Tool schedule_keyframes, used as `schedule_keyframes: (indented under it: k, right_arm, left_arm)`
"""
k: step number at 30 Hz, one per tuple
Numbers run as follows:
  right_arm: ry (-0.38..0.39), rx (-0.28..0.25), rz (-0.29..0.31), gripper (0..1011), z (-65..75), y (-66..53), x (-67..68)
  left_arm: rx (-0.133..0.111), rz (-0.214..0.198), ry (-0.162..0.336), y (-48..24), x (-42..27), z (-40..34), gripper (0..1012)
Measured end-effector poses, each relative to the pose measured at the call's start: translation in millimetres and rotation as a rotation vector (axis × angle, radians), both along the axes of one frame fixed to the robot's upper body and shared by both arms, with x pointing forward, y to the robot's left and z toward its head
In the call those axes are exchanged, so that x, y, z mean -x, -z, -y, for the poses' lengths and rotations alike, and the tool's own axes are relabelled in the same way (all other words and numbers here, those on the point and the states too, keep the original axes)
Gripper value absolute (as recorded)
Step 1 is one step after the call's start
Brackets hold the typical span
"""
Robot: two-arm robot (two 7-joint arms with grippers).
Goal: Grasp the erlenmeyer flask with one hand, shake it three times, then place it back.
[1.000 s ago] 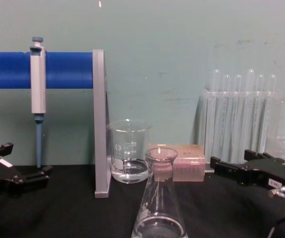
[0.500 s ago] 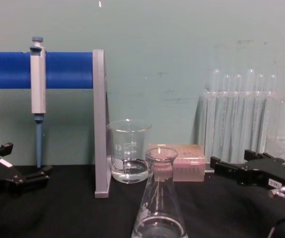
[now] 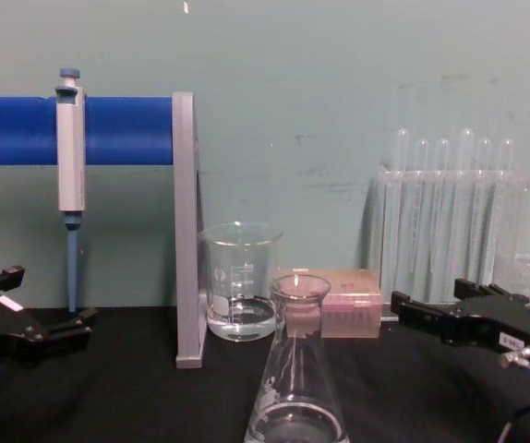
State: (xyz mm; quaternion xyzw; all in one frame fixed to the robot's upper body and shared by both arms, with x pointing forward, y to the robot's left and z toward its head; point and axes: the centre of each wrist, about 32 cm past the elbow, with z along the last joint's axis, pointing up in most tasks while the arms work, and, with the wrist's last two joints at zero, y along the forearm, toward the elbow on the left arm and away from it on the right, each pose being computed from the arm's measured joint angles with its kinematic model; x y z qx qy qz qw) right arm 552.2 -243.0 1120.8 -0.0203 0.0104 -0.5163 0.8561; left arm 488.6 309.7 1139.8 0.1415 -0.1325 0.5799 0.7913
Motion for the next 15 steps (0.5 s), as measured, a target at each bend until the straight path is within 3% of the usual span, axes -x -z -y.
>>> schedule_keyframes:
  k: [15]
  right_arm:
    - [0.000, 0.000, 0.000, 1000, 0.0, 0.0, 0.0]
  left_arm:
    - [0.000, 0.000, 0.000, 0.0, 0.0, 0.0, 1001]
